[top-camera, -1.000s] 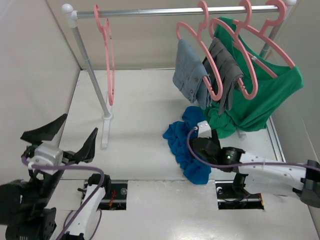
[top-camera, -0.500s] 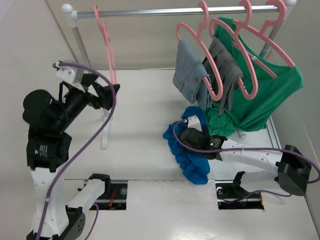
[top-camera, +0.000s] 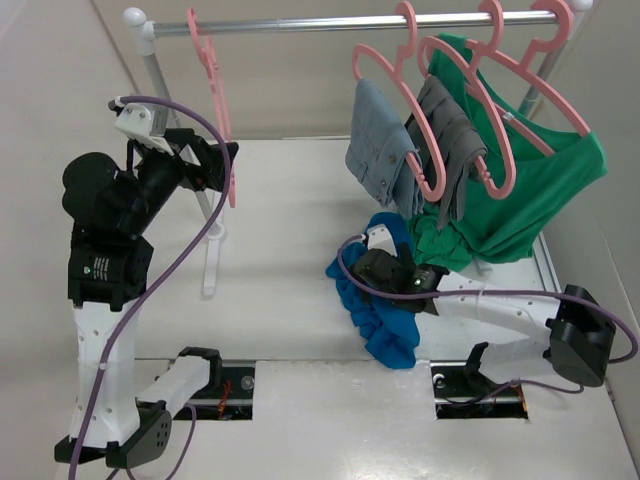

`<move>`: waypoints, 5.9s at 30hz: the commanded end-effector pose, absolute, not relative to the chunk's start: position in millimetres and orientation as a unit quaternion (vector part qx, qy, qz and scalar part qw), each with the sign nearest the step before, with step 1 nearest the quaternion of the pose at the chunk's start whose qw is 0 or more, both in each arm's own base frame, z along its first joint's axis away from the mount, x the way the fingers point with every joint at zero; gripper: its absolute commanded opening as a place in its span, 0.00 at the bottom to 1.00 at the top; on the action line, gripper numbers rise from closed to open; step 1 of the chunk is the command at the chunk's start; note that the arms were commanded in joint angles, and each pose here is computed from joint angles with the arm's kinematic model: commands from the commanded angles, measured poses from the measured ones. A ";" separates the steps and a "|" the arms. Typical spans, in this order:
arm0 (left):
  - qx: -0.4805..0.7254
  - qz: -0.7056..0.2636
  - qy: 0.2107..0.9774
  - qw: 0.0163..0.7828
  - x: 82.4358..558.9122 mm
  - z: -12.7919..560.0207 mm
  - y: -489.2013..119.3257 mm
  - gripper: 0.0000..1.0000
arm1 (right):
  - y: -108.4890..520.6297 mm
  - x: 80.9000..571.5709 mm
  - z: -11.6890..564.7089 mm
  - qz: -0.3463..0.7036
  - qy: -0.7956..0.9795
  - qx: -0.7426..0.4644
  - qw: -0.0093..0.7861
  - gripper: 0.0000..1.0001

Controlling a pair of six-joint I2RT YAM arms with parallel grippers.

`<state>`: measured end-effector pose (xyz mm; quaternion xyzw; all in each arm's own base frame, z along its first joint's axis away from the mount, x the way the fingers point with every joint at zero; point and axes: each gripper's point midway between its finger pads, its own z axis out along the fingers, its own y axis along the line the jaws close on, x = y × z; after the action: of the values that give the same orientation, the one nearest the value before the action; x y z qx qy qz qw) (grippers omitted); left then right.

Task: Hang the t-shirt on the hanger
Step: Grab a hanger with the left arm, then place tshirt on hanger

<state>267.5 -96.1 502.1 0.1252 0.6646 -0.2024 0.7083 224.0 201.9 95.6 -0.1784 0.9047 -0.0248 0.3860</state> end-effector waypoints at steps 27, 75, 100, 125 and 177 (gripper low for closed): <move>0.140 -0.098 0.669 0.723 272.3 488.9 -68.4 0.00 | 216.7 242.6 104.7 -0.024 0.895 -0.199 0.399 0.99; 0.276 0.088 0.648 0.704 221.1 345.4 -33.2 0.00 | 373.5 242.6 352.3 0.309 0.732 -0.213 0.569 0.99; 0.333 0.060 0.650 0.680 226.4 331.0 -50.9 0.00 | 537.7 278.2 358.5 0.470 0.750 -0.033 0.465 0.92; 0.441 -0.028 0.627 0.641 193.6 284.6 -89.3 0.45 | 555.5 294.0 290.8 0.503 0.776 -0.064 0.376 0.00; 0.612 -0.205 0.647 0.406 269.2 127.0 -272.4 0.91 | 245.2 349.6 219.3 0.120 0.842 -0.292 0.438 0.00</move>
<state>254.1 -242.9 128.6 0.6030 0.6793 -0.1860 0.3746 334.2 240.4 196.8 -0.2928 0.8587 0.1030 0.4078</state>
